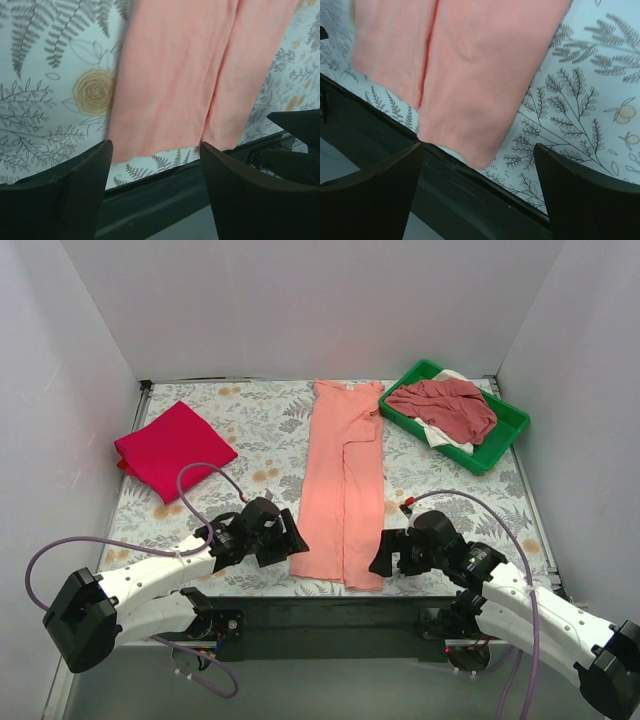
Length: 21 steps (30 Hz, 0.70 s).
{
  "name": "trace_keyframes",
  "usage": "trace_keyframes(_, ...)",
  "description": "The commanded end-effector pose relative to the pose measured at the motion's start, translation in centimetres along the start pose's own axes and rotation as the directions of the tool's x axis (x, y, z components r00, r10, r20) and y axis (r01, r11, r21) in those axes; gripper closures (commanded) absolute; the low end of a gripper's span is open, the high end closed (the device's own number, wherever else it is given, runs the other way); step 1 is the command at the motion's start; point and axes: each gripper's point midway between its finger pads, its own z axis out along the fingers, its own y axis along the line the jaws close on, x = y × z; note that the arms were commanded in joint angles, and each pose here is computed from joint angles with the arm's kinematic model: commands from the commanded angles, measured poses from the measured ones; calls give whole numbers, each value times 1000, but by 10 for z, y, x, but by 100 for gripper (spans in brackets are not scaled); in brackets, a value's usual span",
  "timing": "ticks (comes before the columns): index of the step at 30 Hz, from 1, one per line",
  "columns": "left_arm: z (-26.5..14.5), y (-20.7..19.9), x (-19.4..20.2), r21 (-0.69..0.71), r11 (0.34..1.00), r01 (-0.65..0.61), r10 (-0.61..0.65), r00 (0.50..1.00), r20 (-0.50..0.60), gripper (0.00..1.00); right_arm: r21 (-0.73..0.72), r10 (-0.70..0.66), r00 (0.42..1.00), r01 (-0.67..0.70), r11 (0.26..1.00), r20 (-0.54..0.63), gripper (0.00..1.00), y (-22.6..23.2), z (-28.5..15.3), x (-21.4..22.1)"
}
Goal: Fold and stack the t-shirts
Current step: Fold the tshirt
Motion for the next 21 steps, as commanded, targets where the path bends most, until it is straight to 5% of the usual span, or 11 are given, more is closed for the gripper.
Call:
trace_keyframes(1, -1, 16, 13, -43, 998, 51, -52, 998, -21, 36, -117, 57, 997, -61, 991, -43, 4, 17, 7, 13)
trace_keyframes(16, 20, 46, 54, -101, 995, 14, -29, 989, -142, 58, -155, 126, 984, -146, 977, -129, 21, 12, 22, 44)
trace_keyframes(21, 24, 52, 62, -121, 993, -8, -15, 983, -181, 93, -135, 138, 979, -158, 978, -147, 35, 9, 23, 50)
